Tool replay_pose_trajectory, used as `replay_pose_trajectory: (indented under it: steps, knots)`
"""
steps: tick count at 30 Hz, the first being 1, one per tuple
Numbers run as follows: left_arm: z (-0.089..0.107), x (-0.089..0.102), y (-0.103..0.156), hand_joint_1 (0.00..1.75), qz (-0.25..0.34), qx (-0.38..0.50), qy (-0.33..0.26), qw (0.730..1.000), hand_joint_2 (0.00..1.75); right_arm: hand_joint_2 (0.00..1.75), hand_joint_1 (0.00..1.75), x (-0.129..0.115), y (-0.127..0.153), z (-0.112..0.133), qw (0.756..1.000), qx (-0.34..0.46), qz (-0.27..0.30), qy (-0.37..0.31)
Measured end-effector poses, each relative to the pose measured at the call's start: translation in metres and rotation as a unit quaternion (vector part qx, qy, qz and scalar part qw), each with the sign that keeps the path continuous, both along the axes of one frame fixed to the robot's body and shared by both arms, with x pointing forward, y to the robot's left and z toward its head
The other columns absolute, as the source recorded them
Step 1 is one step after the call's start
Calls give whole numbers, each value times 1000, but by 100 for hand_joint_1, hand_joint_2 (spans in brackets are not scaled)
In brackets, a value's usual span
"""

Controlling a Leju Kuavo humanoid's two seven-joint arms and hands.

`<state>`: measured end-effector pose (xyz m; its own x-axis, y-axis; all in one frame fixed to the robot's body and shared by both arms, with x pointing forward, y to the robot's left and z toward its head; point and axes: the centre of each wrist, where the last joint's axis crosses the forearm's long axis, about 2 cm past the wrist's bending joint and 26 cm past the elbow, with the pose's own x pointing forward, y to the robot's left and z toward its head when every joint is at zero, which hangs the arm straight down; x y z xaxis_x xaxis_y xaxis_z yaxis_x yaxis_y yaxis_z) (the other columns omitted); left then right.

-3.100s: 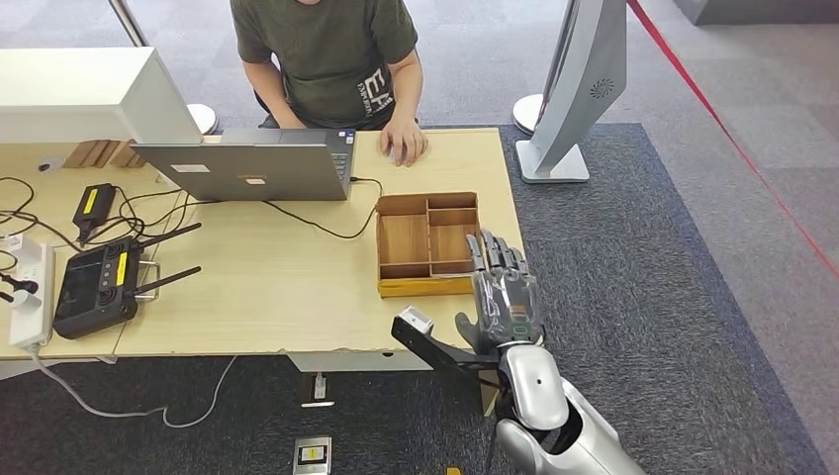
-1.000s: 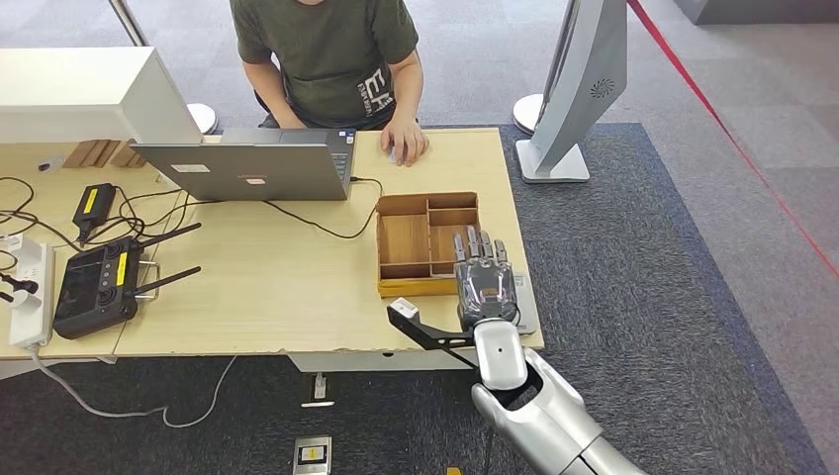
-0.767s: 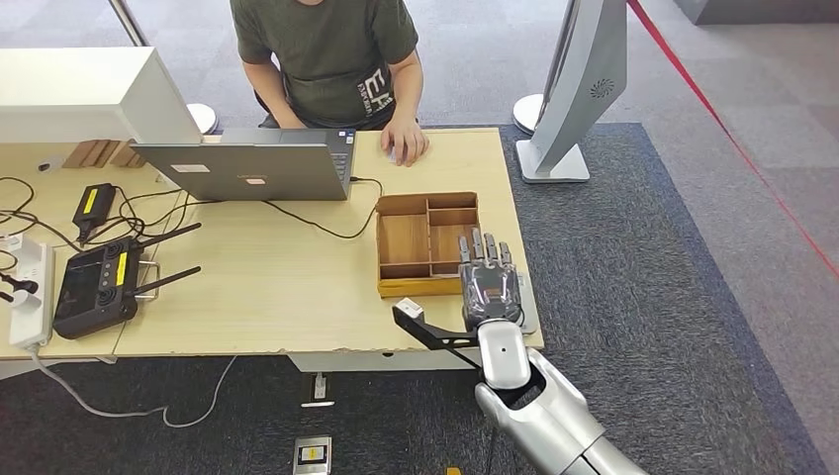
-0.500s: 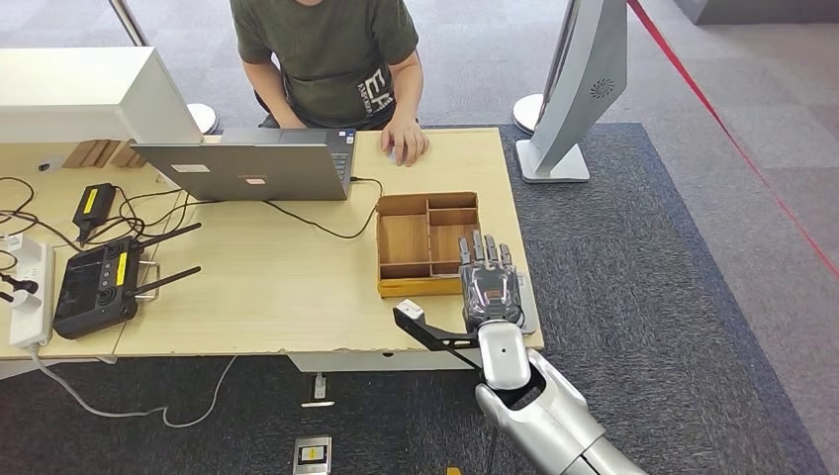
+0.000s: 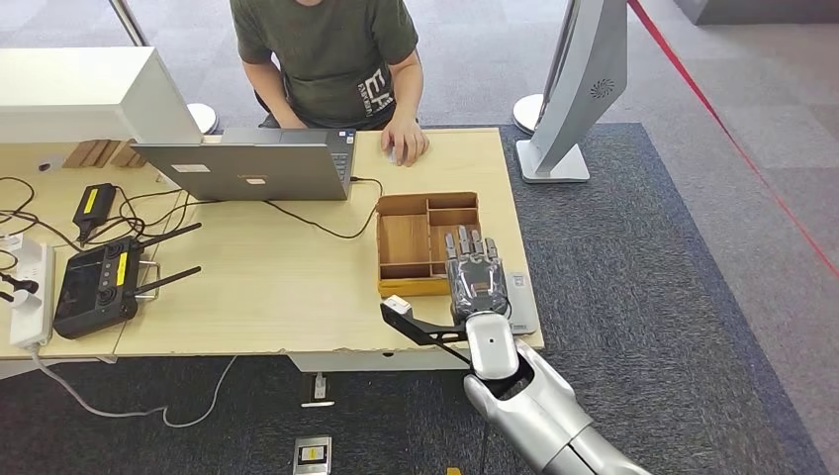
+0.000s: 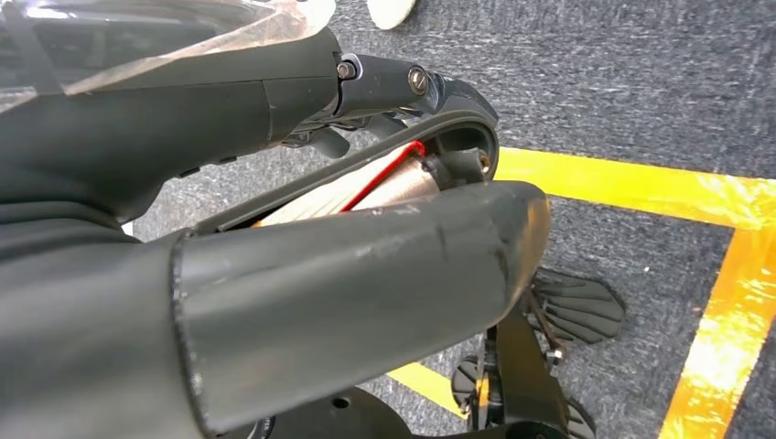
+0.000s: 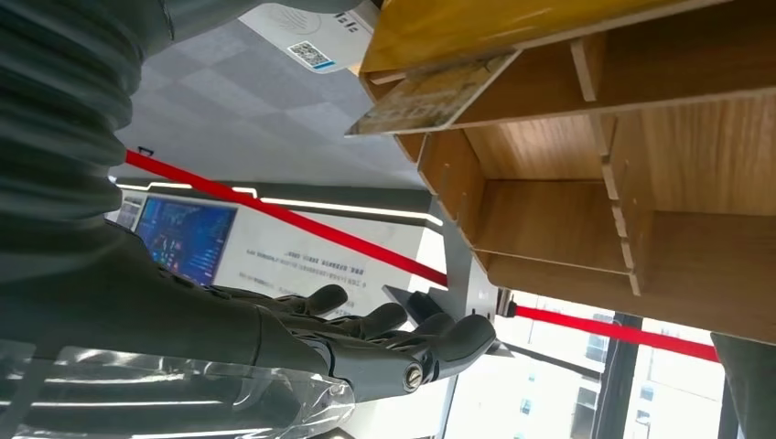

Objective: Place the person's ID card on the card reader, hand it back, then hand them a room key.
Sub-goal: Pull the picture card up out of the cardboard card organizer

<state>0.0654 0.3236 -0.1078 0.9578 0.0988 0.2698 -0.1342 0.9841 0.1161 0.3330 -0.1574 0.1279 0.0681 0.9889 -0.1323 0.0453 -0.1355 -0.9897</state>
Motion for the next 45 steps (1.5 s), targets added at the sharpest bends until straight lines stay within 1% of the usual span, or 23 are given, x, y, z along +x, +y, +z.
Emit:
replay_pose_trajectory:
  steps: [5, 15, 24, 45]
  knots:
    - [0, 0, 0, 0, 4, 1, 6, 1000, 0, 175, 0, 5, 4, 4, 1000, 3, 1, 2]
    - [0, -1, 0, 0, 6, 2, 8, 1000, 0, 175, 0, 6, 7, 2, 1000, 0, 2, 9]
    - [0, -1, 0, 0, 4, 2, 8, 1000, 0, 175, 0, 6, 7, 0, 1000, -6, -12, 25]
    - [0, -1, 0, 0, 0, 2, 6, 1000, 0, 175, 0, 5, 4, -4, 999, -10, -16, 34]
